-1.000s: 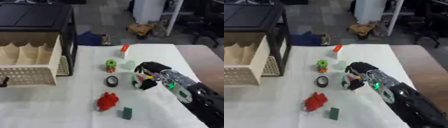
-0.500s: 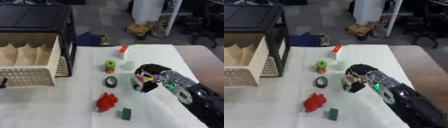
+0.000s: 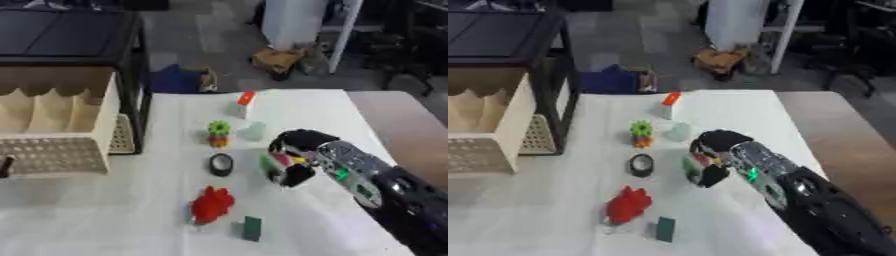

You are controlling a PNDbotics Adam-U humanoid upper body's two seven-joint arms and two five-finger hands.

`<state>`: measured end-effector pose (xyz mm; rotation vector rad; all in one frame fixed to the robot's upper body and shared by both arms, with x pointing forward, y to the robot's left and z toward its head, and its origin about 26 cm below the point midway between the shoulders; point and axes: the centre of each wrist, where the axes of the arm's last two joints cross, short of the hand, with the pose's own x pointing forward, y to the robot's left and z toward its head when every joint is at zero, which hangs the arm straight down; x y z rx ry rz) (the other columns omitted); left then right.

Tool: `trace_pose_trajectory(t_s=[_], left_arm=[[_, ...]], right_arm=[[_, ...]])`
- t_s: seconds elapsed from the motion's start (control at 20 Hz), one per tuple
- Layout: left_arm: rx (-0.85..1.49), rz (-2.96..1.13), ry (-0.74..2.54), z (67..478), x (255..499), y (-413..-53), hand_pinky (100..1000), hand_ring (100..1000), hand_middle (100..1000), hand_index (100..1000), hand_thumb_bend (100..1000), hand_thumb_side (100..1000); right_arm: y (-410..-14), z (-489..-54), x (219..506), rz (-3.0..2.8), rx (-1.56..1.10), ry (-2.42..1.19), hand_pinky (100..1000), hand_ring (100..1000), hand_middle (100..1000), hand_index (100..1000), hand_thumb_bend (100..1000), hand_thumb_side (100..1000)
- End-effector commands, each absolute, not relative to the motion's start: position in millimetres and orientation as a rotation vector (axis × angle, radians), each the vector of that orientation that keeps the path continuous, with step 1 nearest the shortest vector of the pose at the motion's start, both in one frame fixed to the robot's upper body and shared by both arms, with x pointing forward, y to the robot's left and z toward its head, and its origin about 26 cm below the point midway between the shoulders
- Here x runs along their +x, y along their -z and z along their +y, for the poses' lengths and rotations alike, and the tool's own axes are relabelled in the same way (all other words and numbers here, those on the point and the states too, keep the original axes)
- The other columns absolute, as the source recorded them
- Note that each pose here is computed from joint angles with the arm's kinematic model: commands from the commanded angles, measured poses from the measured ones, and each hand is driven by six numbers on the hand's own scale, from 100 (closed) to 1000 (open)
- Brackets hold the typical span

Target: Pick up objects from table and place into drawer.

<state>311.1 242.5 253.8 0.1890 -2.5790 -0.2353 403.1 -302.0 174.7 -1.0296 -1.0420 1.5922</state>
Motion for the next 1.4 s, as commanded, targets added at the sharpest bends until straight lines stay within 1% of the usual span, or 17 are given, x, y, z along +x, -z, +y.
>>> trace_pose_trajectory(t_s=[0.05, 0.15, 0.25, 0.35, 0.4, 0.45, 0.55, 0.6, 0.7, 0.85, 1.05, 1.1, 1.15, 1.2, 1.25, 1.3, 1.4], left_arm=[[0.186, -2.597, 0.237, 243.3, 308.7, -258.2, 603, 540, 657, 886, 100, 1000], [0.185, -2.597, 0.237, 243.2, 308.7, -258.1, 602, 540, 657, 886, 100, 1000], [0.183, -2.597, 0.237, 243.1, 308.7, -258.2, 602, 540, 657, 886, 100, 1000], [0.181, -2.598, 0.237, 243.0, 308.7, -258.2, 602, 541, 657, 886, 100, 1000], [0.18, -2.598, 0.237, 243.0, 308.7, -258.3, 601, 541, 657, 886, 100, 1000], [0.179, -2.598, 0.236, 242.9, 308.7, -258.4, 601, 541, 657, 886, 100, 1000], [0.176, -2.599, 0.236, 242.7, 308.8, -258.4, 601, 541, 657, 885, 100, 1000], [0.174, -2.598, 0.236, 242.6, 308.8, -258.4, 600, 541, 657, 885, 100, 1000], [0.172, -2.598, 0.234, 242.5, 308.8, -258.3, 600, 541, 657, 885, 100, 1000], [0.168, -2.597, 0.232, 242.4, 308.8, -258.3, 600, 541, 656, 885, 100, 1000], [0.165, -2.596, 0.23, 242.2, 308.8, -258.0, 599, 541, 656, 884, 100, 1000], [0.164, -2.596, 0.228, 242.2, 308.8, -258.1, 599, 541, 656, 883, 100, 1000], [0.164, -2.597, 0.226, 242.3, 308.8, -258.1, 599, 541, 656, 883, 100, 1000], [0.163, -2.597, 0.223, 242.3, 308.8, -258.2, 599, 541, 655, 883, 100, 1000], [0.162, -2.596, 0.222, 242.3, 308.8, -258.2, 599, 541, 655, 883, 100, 1000], [0.16, -2.596, 0.22, 242.2, 308.9, -258.2, 599, 542, 655, 883, 100, 1000], [0.156, -2.596, 0.218, 242.0, 308.9, -258.4, 600, 542, 655, 883, 100, 1000]], right_arm=[[-184.3, -313.2, 402.9, -0.999, -1.067, -1.605, 760, 854, 770, 872, 192, 507], [-183.8, -313.8, 403.2, -0.989, -1.062, -1.612, 747, 842, 752, 865, 196, 496], [-183.8, -314.1, 403.3, -0.985, -1.061, -1.612, 720, 813, 713, 839, 208, 478], [-183.8, -314.1, 403.3, -0.983, -1.062, -1.612, 672, 764, 659, 807, 217, 450], [-183.8, -314.0, 403.2, -0.984, -1.062, -1.612, 629, 730, 634, 797, 225, 435], [-183.8, -314.0, 403.1, -0.984, -1.064, -1.612, 587, 699, 624, 788, 225, 427], [-183.4, -314.0, 402.8, -0.985, -1.071, -1.613, 522, 668, 615, 777, 215, 412], [-183.1, -314.0, 402.6, -0.987, -1.076, -1.613, 513, 663, 614, 777, 212, 406], [-182.2, -314.3, 402.4, -0.992, -1.085, -1.612, 458, 627, 602, 769, 215, 389], [-180.5, -314.7, 402.1, -1.006, -1.102, -1.606, 436, 609, 590, 754, 210, 370], [-178.5, -314.3, 401.5, -1.032, -1.136, -1.603, 406, 596, 573, 732, 138, 346], [-177.8, -314.3, 401.3, -1.039, -1.144, -1.602, 391, 588, 563, 709, 100, 338], [-177.3, -314.3, 401.1, -1.048, -1.152, -1.597, 382, 583, 558, 697, 100, 336], [-177.2, -314.3, 400.8, -1.062, -1.162, -1.588, 365, 572, 540, 657, 100, 332], [-177.0, -314.2, 400.6, -1.076, -1.169, -1.578, 361, 569, 534, 640, 100, 330], [-176.8, -314.0, 400.3, -1.09, -1.174, -1.567, 359, 565, 525, 600, 100, 327], [-176.2, -313.7, 399.9, -1.112, -1.181, -1.548, 356, 562, 521, 582, 100, 334]])
